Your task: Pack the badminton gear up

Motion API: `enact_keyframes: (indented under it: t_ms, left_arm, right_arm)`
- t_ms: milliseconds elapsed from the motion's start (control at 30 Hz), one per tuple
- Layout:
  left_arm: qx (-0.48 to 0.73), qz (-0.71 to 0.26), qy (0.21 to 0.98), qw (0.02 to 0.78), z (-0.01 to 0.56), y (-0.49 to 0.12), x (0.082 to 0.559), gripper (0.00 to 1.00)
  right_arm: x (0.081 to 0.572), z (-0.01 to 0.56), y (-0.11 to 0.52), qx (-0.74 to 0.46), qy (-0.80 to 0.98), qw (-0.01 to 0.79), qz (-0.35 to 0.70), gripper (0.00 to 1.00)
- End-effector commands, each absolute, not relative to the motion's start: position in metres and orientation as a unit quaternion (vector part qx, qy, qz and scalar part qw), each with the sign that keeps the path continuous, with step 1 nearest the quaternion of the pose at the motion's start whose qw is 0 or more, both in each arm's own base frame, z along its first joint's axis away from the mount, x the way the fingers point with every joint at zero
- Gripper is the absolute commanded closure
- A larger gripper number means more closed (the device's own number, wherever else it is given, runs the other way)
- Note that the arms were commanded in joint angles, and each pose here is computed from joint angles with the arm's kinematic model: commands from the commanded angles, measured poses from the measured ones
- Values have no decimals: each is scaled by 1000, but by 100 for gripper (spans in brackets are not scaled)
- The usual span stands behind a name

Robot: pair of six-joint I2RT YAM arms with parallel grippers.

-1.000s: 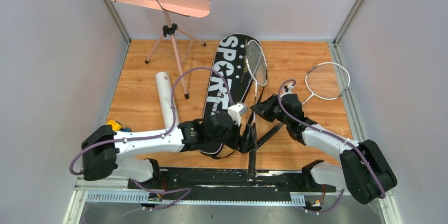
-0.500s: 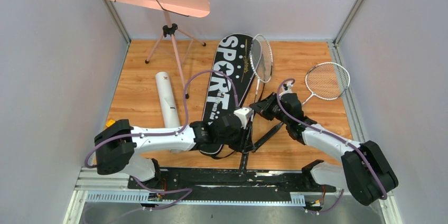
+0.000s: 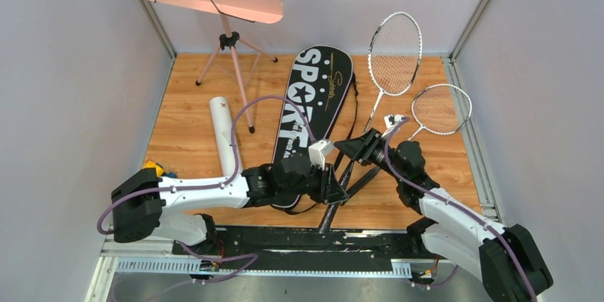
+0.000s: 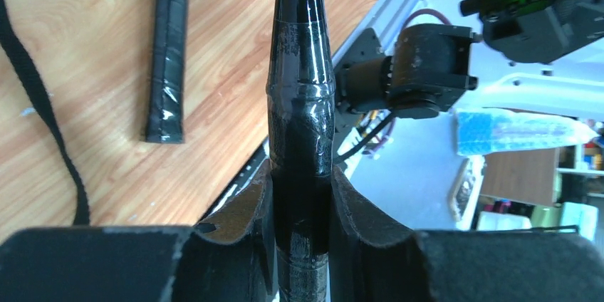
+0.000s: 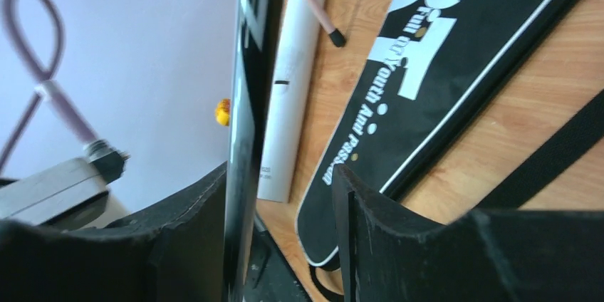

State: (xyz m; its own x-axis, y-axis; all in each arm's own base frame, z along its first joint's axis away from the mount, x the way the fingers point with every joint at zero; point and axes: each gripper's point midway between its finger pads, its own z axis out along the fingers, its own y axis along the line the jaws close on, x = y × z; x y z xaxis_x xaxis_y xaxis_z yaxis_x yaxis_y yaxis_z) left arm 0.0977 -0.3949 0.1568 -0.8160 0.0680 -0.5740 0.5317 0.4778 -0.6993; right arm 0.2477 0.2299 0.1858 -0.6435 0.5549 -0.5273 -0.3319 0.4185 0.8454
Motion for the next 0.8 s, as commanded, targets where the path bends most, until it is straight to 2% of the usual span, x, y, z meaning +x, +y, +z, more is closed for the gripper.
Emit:
enact_keyframes:
  t_ms: [0, 200, 367, 533, 600, 667, 700, 733, 767]
  left_arm:
    - [132, -575, 756, 284, 223, -405, 103, 100]
    - [97, -612, 728, 293, 251, -397, 103, 100]
    - [88, -619, 722, 295, 257, -394, 103, 100]
    - [92, -629, 716, 287, 258, -400, 101, 100]
    - [95, -631, 717, 281, 256, -403, 99, 100]
    - [96, -632, 717, 276, 255, -406, 99, 97]
    - [97, -631, 720, 274, 253, -407, 99, 93]
    - [97, -629, 721, 273, 251, -407, 99, 82]
    - [97, -623, 727, 272, 247, -407, 100, 76]
  right_arm:
    - [222, 220, 234, 20, 672, 443, 593, 50]
    - [201, 252, 224, 7, 619, 470, 629, 56]
    - [194, 259, 222, 24, 603, 458, 653, 64]
    - [193, 257, 226, 26, 604, 439, 665, 65]
    - [193, 257, 226, 29, 601, 438, 668, 73]
    - [194, 257, 225, 33, 599, 439, 668, 90]
    - [194, 257, 225, 34, 598, 441, 668, 95]
    - [195, 258, 224, 35, 598, 443, 667, 100]
    - [196, 258, 223, 37, 597, 445, 666, 100]
